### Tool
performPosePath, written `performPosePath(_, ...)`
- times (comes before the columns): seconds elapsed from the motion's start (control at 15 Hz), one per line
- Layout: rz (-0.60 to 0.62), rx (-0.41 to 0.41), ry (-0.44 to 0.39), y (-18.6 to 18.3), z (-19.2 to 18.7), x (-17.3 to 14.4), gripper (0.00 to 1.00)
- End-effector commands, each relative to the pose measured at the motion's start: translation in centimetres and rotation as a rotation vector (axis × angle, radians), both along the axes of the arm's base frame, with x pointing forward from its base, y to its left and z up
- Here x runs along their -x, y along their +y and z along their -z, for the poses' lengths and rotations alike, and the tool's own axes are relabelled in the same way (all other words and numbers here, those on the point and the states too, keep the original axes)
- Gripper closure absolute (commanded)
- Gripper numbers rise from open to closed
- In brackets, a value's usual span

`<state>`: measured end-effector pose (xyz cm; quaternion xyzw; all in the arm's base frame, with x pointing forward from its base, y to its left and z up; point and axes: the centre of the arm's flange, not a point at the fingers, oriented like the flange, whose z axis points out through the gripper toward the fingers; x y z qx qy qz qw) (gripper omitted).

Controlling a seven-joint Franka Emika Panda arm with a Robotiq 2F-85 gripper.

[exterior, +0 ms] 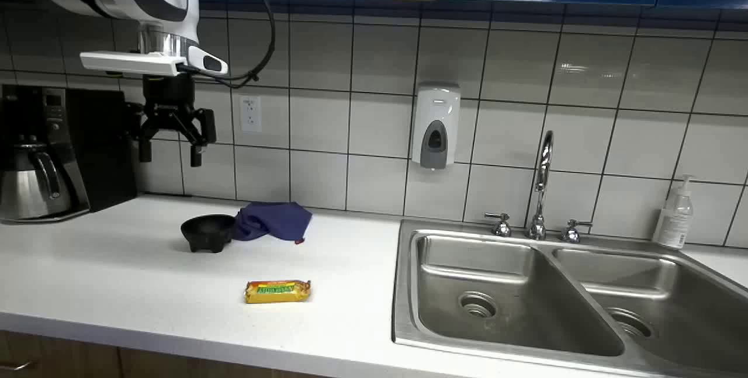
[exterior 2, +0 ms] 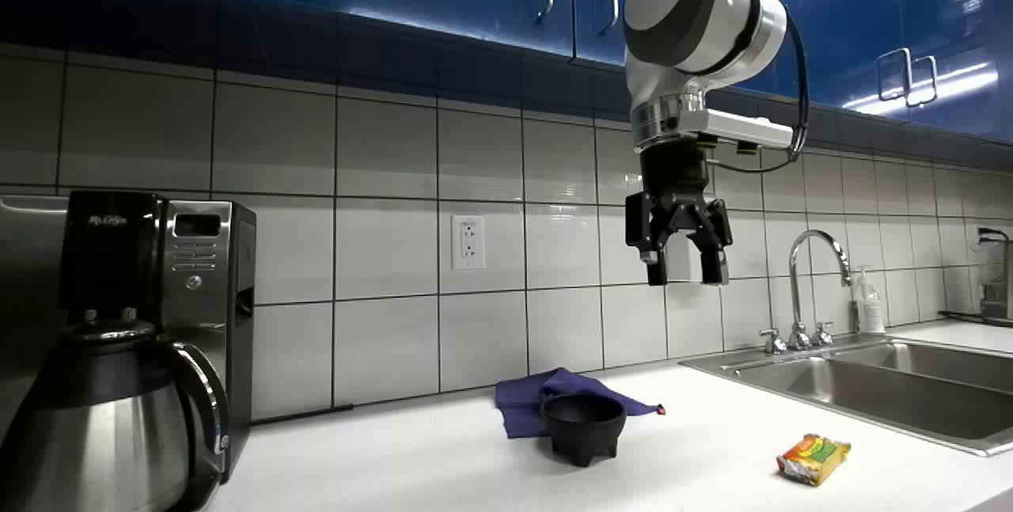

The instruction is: Put the candy bar into the black bowl

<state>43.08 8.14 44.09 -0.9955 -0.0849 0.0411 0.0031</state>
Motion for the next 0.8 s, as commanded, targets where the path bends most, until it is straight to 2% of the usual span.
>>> performPosePath(0.0,0.000,0.000,0.001,0.0,0.0,0.0,0.00)
performPosePath(0.47,0.000,0.000,0.001,0.0,0.0,0.0,0.00)
performPosePath(0.6,0.065,0.020,-0.037,-0.3,0.5,0.5,0.00)
performPosePath(0.73,0.150,-0.017,-0.065,-1.4,1.2,1.8,0.00)
